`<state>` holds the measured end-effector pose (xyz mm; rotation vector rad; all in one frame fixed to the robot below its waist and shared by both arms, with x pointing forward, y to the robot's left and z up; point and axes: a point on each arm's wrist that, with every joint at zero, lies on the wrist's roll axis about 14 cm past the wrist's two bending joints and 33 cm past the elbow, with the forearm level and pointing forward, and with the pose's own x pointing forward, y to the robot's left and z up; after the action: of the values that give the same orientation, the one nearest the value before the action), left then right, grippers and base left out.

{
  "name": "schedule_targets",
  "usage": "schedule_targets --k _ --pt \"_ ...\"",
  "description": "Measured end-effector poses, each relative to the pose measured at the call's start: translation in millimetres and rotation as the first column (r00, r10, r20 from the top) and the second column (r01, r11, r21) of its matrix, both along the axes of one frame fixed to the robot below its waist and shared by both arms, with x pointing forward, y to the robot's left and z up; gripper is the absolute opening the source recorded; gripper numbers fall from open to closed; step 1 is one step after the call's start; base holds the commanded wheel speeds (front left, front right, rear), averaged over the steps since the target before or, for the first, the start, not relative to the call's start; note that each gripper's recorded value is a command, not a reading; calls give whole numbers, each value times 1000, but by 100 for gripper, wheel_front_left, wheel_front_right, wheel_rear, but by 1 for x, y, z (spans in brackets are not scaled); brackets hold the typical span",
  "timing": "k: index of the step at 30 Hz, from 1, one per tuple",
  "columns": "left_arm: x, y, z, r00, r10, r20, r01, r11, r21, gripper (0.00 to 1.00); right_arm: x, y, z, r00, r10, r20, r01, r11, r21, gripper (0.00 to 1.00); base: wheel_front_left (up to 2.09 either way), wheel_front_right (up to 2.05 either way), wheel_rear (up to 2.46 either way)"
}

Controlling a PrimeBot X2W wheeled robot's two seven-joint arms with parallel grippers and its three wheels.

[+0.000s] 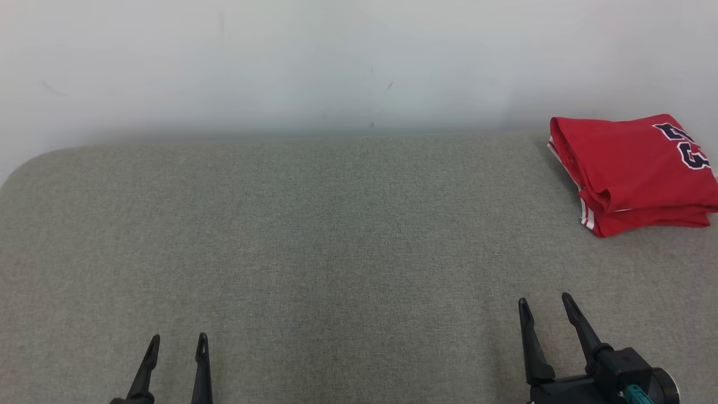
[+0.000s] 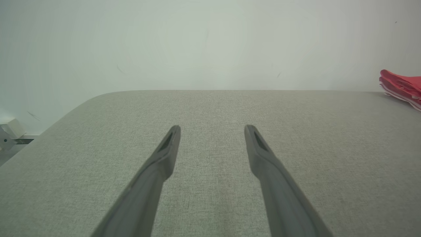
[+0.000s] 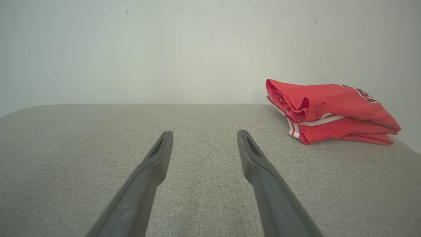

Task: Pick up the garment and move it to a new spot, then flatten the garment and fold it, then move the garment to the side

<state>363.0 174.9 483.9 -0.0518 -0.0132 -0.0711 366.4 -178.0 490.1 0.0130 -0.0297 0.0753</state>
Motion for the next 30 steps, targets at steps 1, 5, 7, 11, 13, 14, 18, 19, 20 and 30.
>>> schedule_targets --k 1,5,7,11,13,14,18,19,20,30 --pt "0 0 0 1000 0 0 0 1000 0 100 0 0 0 1000 0 0 0 1000 0 100 0 0 0" --pt "0 1 -2 1000 4 -5 -4 1000 1 100 0 -1 -1 1000 -2 -4 2 1000 0 100 0 0 0" --pt "0 1 -2 1000 7 -7 -6 1000 1 100 0 -1 -2 1000 -2 -6 2 1000 0 100 0 0 0" --pt "0 2 -3 1000 10 -8 -10 1000 4 100 0 -1 -3 1000 -3 -9 3 1000 0 100 0 0 0" --pt "0 2 -3 1000 11 -9 -11 1000 9 100 0 -1 -3 1000 -4 -10 4 1000 0 100 0 0 0" --pt "0 2 -3 1000 11 -9 -11 1000 10 100 0 -1 -4 1000 -4 -11 4 1000 0 100 0 0 0" --pt "1 2 -3 1000 11 -10 -11 1000 10 100 -1 -2 -5 1000 -5 -14 5 1000 0 100 0 0 0" --pt "1 2 -3 1000 11 -9 -11 1000 10 100 -1 -2 -5 1000 -6 -14 6 1000 0 100 0 0 0" --pt "1 2 -3 1000 12 -9 -11 1000 10 100 -1 -2 -5 1000 -6 -15 6 1000 0 100 0 0 0" --pt "-5 0 -21 997 9 -70 -9 1000 0 0 -9 -3 -26 996 -11 -84 12 1000 8 0 0 0 0"
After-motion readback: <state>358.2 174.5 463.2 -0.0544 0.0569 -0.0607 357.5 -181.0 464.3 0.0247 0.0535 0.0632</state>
